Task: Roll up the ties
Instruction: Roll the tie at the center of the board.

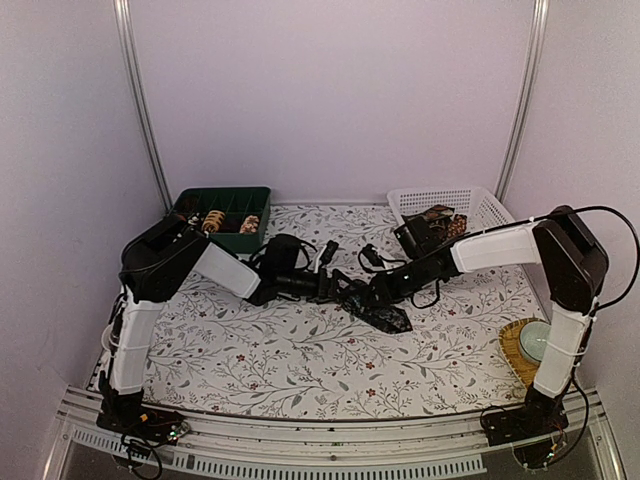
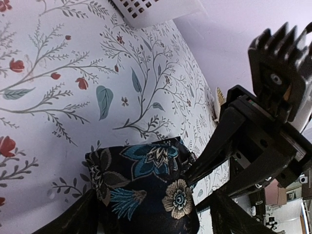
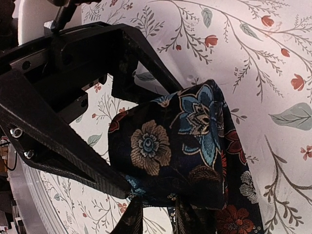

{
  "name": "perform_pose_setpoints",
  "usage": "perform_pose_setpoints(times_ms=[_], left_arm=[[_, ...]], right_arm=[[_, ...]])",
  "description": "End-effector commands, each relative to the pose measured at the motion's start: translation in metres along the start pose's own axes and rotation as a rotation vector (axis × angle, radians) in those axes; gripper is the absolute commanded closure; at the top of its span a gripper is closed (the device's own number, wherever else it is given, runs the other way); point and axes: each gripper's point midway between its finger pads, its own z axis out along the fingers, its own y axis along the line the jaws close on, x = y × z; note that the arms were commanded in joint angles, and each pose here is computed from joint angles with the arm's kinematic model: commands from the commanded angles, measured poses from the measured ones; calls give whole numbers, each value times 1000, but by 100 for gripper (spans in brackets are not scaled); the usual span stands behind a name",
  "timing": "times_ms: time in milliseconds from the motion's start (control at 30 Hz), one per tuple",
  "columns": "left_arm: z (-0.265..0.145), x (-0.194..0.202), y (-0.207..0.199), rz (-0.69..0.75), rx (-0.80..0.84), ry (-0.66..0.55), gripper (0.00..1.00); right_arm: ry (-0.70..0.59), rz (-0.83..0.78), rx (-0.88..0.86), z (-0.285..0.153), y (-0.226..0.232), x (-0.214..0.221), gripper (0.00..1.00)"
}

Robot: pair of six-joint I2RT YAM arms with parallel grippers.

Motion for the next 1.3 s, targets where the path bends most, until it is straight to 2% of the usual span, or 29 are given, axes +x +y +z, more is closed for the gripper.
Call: perform_pose_setpoints(times_ms=[0,333,533,633,900,1167,1267], left_arm=[[11,26,8,-38,-1,68,25],[17,33,14,-45,-50,96,31],[20,39,19,-44,-105,131,24],[21,42,23,-56,-130,140,25],[18,45,33,-62,-203,130,39],[16,39,33,-15,-232,97,74],[15,34,31,25,-255,79,79]], right_arm=[[44,17,37,20,-21,10,78],[68,38,61,26,-30,21,80],[72,37,79,26,-34,21,80],[73,41,82,27,-35,22,80],[68,40,95,25,-36,21,80],[53,38,112,19,-35,16,78],[32,41,115,9,-29,10,69]])
